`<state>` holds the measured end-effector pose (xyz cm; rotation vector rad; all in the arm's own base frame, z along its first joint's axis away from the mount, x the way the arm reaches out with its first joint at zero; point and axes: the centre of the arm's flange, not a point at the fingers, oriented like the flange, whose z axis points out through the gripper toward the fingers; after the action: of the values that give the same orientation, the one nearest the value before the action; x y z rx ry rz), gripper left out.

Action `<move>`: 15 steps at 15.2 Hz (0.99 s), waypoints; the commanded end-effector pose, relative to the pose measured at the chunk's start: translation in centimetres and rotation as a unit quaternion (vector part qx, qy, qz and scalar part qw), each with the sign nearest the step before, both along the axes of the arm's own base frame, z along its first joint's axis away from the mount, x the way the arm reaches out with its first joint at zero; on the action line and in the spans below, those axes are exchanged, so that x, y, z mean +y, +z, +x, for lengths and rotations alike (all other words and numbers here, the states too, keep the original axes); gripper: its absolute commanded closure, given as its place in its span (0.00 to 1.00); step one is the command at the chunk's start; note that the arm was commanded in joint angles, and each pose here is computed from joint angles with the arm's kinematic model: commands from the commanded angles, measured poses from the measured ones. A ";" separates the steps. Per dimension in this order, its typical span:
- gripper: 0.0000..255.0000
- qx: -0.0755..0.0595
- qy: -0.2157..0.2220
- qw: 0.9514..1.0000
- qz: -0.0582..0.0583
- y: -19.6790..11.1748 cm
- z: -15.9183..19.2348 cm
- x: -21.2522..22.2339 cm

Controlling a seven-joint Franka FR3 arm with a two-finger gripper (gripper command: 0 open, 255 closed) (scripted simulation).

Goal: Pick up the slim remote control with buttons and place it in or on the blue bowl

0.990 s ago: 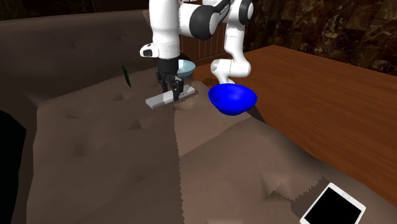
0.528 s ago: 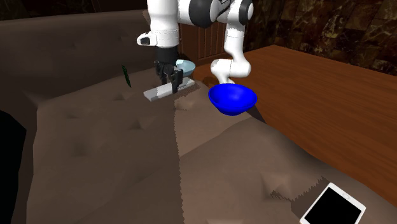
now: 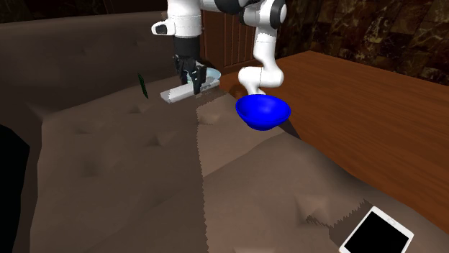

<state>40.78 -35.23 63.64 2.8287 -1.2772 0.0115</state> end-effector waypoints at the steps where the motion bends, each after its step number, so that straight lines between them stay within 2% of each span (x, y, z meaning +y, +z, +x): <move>1: 1.00 0.000 0.000 1.000 0.000 1.1 0.0 -0.1; 4: 1.00 0.000 0.000 1.000 0.000 2.3 0.0 -0.1; 15: 1.00 0.000 0.000 1.000 0.000 2.7 1.9 14.3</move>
<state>42.52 -22.51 66.40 2.8305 -1.2751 0.0108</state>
